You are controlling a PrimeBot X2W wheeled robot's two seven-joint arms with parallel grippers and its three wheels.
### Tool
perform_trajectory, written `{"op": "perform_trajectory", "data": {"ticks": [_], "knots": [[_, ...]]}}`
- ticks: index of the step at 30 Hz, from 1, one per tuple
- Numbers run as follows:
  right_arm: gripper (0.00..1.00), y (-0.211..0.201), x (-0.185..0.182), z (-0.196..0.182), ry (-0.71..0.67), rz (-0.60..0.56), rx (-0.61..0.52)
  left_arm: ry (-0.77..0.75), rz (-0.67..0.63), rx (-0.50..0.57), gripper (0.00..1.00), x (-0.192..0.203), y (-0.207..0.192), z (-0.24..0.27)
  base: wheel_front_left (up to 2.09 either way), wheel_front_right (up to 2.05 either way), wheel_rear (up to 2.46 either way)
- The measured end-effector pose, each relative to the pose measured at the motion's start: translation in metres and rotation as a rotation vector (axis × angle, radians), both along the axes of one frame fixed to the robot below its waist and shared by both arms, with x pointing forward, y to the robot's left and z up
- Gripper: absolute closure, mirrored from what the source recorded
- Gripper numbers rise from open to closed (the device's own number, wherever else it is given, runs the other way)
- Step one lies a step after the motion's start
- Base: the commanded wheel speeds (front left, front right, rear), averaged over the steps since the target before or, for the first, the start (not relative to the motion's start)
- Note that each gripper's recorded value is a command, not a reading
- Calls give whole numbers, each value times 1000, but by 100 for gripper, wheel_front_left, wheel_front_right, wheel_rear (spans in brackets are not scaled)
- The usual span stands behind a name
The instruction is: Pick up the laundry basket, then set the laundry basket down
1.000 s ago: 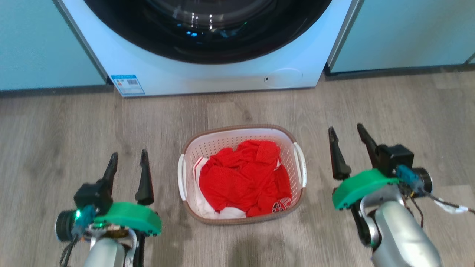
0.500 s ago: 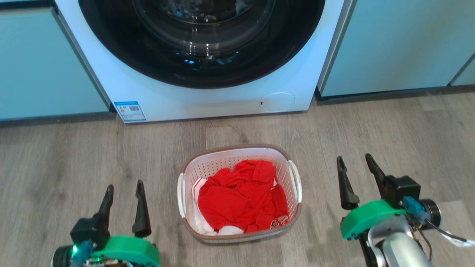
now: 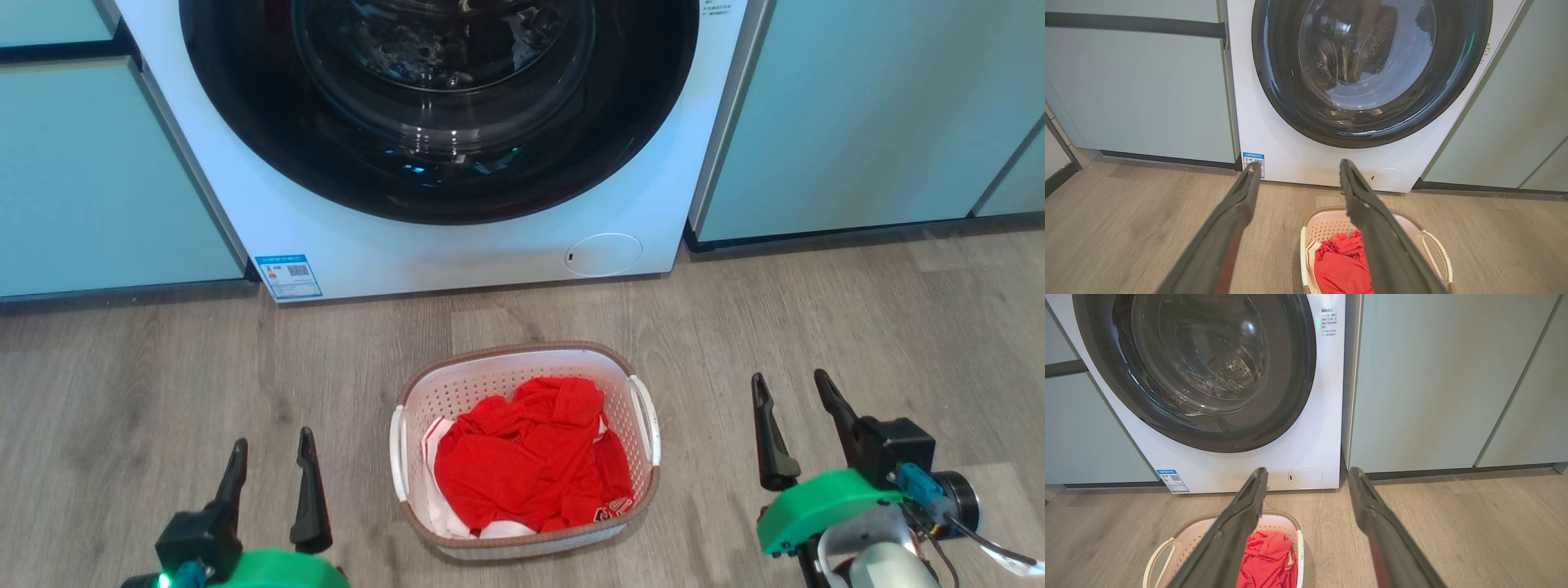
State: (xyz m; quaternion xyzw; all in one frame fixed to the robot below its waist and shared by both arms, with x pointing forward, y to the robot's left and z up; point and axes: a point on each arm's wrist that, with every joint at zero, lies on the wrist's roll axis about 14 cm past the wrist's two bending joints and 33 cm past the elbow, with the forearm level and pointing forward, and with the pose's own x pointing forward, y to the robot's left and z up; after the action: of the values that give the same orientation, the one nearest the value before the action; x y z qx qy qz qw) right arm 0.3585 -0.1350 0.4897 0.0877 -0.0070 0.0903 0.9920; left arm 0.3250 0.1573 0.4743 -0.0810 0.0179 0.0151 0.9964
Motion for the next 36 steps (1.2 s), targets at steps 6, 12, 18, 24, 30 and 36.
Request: {"op": "perform_trajectory", "data": {"ticks": [6,12,18,24,30,36], "knots": [[0,-1,0,1,-3,-2,-4,-3,-4,20,0,0,0,1,0,0,0],[0,-2,1,1,-2,-5,-5,-5,-8,32,0,0,0,1,0,0,0],[0,-4,1,0,0,-12,-5,0,-9,33,0,0,0,-1,0,0,0],[100,-5,1,-6,18,-15,-5,22,-11,33,100,-1,0,-7,0,0,0],[100,-6,-16,-41,135,-26,14,133,-4,23,100,-17,2,-39,0,0,0],[100,-9,-16,-42,152,-46,81,156,10,-51,100,-18,3,-43,0,0,0]]}}
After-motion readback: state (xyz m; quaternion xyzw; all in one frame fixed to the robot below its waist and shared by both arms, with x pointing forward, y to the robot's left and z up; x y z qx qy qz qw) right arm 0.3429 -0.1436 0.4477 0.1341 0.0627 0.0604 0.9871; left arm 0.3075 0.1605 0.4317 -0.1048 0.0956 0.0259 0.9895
